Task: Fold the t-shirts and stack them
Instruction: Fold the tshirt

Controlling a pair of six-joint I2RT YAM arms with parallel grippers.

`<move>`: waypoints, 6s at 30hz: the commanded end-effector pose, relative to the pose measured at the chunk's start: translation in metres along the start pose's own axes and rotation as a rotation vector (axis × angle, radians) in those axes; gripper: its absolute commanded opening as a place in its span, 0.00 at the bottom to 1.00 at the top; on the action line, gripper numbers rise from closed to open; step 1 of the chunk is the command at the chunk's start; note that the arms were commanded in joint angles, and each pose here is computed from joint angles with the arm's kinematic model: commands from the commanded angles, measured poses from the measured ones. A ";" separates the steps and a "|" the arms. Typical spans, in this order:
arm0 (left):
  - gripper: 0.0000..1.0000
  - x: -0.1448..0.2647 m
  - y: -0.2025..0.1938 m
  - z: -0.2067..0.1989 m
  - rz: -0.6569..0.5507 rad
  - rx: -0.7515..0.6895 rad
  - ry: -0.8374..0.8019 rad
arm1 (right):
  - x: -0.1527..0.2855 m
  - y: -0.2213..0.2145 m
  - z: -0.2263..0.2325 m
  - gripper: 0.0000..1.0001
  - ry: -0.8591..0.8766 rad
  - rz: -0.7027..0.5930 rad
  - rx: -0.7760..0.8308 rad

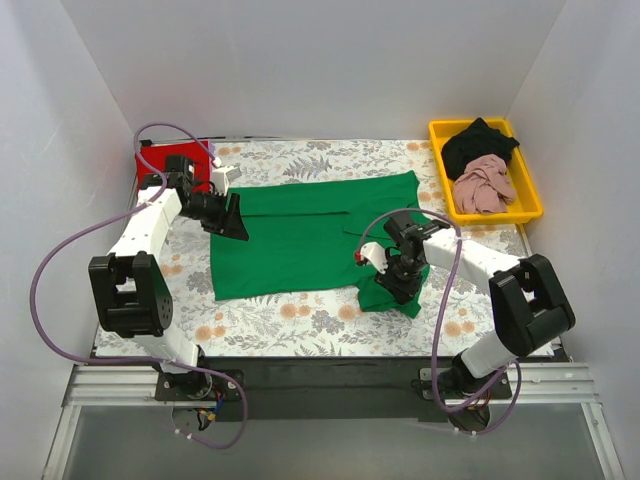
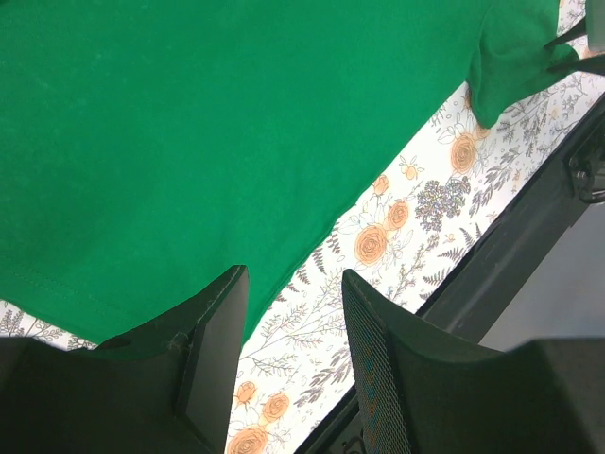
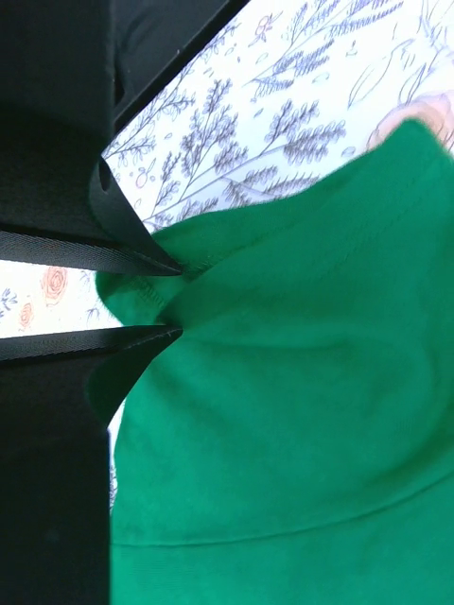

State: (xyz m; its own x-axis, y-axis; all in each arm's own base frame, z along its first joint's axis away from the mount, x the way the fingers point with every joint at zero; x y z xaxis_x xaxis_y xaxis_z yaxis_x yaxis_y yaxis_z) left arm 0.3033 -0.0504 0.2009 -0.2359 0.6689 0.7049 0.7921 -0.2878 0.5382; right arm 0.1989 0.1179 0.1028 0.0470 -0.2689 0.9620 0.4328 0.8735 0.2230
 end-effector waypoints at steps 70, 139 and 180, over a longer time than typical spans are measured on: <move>0.48 0.004 -0.025 0.005 0.091 0.022 -0.130 | 0.039 -0.001 -0.043 0.46 -0.105 -0.041 0.075; 0.00 -0.028 -0.157 0.032 0.368 -0.786 0.034 | 0.010 -0.029 -0.032 0.01 -0.071 0.014 0.026; 0.00 0.014 -0.034 0.077 0.135 -0.671 0.119 | 0.102 0.054 -0.132 0.01 -0.255 -0.080 0.155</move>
State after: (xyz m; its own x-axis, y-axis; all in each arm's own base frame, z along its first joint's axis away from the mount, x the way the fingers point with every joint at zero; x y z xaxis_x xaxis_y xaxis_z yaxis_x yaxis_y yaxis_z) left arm 0.2984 0.0186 0.1463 -0.1834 0.5310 0.8273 0.3319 -0.7587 0.5605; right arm 0.3294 0.0856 0.1817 -0.1864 -0.2559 0.9486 0.3281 0.8939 0.3056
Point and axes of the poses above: each gripper's point midway between its finger pads, its own x axis back along the fingers, its own z axis along the line the jaws close on, y = z × x, the point moved 7 cm from there along x, back along the fingers, and after that the axes turned 3 degrees about -x, right-handed, at the moved point
